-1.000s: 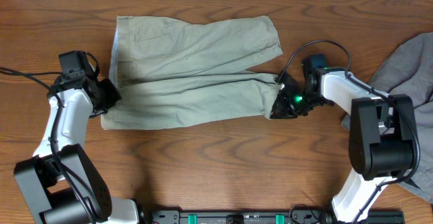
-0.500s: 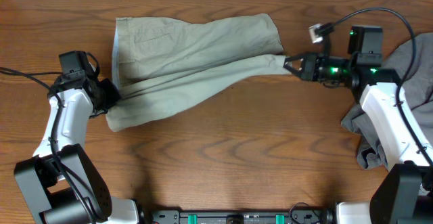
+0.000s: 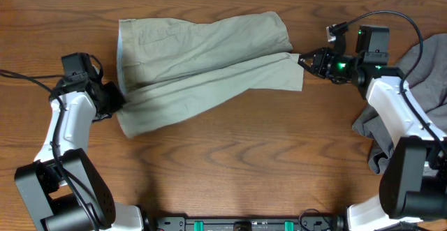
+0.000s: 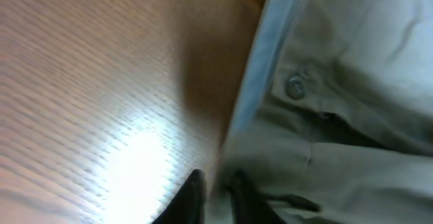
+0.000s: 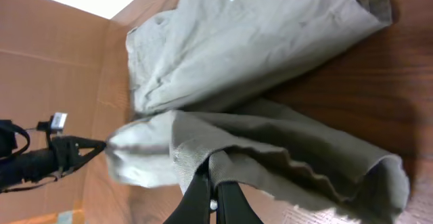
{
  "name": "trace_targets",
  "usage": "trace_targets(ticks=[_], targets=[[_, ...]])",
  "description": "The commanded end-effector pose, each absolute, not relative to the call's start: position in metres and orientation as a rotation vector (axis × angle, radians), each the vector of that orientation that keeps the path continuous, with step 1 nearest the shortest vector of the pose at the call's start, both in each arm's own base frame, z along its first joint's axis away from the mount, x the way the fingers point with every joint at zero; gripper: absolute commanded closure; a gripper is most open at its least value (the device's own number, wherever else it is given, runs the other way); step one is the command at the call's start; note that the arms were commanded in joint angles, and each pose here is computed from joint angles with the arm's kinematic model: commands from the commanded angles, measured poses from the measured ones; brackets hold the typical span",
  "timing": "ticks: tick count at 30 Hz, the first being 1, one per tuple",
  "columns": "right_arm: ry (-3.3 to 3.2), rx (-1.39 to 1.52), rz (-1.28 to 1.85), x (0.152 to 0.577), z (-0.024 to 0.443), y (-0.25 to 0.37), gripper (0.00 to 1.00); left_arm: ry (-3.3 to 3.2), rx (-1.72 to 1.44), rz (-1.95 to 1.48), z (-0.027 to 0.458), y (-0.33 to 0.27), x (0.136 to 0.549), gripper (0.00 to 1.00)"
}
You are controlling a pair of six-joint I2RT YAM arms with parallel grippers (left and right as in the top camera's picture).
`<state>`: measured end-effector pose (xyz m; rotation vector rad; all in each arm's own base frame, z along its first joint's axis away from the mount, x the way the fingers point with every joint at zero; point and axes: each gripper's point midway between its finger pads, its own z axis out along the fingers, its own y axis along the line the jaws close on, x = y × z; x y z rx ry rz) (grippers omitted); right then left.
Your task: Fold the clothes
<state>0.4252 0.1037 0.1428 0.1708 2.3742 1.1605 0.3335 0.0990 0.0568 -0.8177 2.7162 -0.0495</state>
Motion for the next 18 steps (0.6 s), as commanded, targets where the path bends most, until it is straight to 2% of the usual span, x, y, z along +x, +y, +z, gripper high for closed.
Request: trace_targets(ticks=[1,7,13,18], targets=[[2.328,0.106,1.223,0.426,0.151,0.105,0.99,2.723,-0.839,-0.022,0.061,0.102,0.325,0.64],[2.307,0.063,1.244,0.425,0.156,0.108,0.99,2.770,-0.843,-0.172,0.077,0.077,0.305,0.41],[2.308,0.064,1.243,0.425,0.155,0.108,0.99,2.935,-1.083,-0.191,0.064,0.059,0.251,0.40],[2.309,0.066,1.240,0.425,0.155,0.107,0.99,2.969,-1.159,-0.216,0.044,0.050,0.232,0.40]])
